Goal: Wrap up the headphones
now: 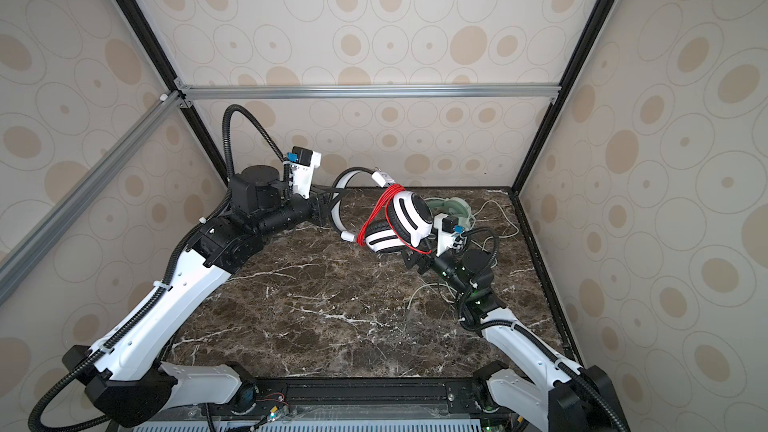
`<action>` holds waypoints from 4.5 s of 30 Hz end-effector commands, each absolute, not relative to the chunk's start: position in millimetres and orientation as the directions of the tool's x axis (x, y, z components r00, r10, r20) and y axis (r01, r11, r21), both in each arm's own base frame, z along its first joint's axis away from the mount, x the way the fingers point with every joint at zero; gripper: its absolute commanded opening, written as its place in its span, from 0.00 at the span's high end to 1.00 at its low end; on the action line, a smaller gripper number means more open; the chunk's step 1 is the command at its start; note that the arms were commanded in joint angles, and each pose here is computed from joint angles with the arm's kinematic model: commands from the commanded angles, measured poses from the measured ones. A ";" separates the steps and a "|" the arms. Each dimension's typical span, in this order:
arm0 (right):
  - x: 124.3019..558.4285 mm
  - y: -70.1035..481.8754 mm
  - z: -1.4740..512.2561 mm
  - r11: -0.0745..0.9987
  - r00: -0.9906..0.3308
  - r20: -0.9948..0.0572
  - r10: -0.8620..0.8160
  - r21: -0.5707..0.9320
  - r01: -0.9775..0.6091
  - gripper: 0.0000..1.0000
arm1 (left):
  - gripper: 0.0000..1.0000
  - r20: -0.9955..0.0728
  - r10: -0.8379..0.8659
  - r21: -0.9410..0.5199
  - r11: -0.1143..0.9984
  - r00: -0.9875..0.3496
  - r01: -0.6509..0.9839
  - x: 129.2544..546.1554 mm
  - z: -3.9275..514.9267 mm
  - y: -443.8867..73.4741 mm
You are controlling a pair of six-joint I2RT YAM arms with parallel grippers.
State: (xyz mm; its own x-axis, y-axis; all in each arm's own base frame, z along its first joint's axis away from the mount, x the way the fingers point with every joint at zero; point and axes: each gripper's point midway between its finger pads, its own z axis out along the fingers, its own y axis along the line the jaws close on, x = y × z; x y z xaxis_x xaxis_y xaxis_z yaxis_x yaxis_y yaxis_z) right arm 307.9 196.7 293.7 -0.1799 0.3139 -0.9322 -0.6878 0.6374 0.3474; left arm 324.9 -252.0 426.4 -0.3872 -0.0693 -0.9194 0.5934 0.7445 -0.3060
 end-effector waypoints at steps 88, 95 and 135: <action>247.7 311.8 236.6 0.681 -0.177 -0.975 -0.136 0.038 -0.731 1.00 | 1.00 -0.749 -0.548 -0.661 0.655 -0.372 0.366 392.3 414.6 -249.6; 227.3 329.0 275.9 0.646 -0.136 -0.969 -0.206 -0.031 -0.763 1.00 | 1.00 -0.829 -0.440 -0.542 0.785 -0.346 0.299 400.8 380.3 -236.5; 271.2 306.9 338.2 0.617 -0.147 -0.710 -0.688 -0.467 -0.633 1.00 | 1.00 -0.865 0.293 0.054 0.861 -0.406 0.506 346.2 273.9 -243.9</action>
State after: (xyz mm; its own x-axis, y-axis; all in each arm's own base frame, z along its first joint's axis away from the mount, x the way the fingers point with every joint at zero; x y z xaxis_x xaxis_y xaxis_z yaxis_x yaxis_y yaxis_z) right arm 253.9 309.3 299.4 -0.2051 -0.7209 -0.6620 -0.7207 0.5689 -0.3962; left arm 360.8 -237.0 266.0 -0.4398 0.2054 -0.8743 0.4315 0.9021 -0.0051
